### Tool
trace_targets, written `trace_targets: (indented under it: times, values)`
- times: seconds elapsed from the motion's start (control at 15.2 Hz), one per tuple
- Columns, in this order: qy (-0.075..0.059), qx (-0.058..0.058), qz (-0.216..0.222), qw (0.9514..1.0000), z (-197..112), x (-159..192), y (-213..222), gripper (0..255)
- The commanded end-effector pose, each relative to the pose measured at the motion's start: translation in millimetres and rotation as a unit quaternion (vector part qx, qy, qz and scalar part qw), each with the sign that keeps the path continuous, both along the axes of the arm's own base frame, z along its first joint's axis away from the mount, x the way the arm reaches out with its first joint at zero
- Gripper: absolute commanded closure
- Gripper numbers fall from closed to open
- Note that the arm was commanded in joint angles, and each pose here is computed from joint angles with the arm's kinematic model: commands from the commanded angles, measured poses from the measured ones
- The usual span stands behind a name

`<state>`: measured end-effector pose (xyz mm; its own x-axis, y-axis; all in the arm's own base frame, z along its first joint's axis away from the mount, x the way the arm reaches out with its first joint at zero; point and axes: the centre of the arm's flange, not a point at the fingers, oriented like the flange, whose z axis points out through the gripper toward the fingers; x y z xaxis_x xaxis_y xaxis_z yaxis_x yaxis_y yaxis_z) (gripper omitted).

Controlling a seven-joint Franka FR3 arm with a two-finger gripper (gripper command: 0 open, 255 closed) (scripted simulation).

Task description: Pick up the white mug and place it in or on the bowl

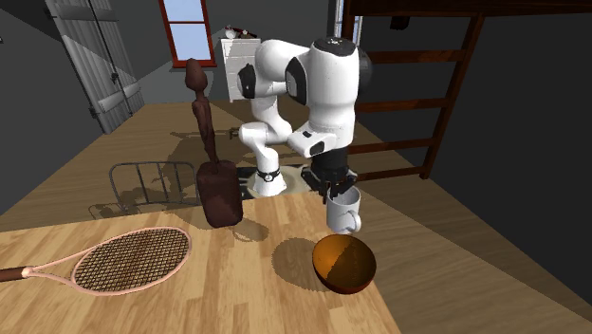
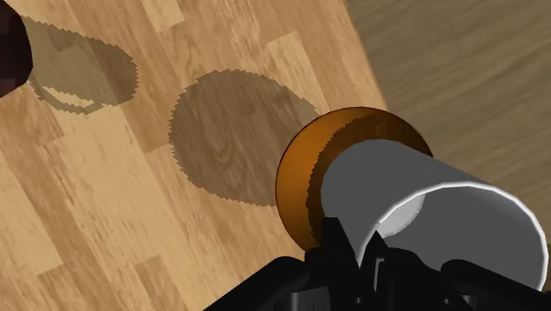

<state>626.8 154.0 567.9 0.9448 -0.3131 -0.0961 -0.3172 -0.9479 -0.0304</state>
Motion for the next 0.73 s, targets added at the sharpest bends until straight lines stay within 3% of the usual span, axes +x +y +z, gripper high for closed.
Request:
trace_targets:
  times: [0.0,0.07,0.66]
  values:
    - [0.000,0.000,-0.001,1.0000,3,24,11,255]
    - [0.000,0.000,-0.001,1.0000,5,41,20,255]
    - [0.000,0.000,-0.001,1.0000,-43,41,20,255]
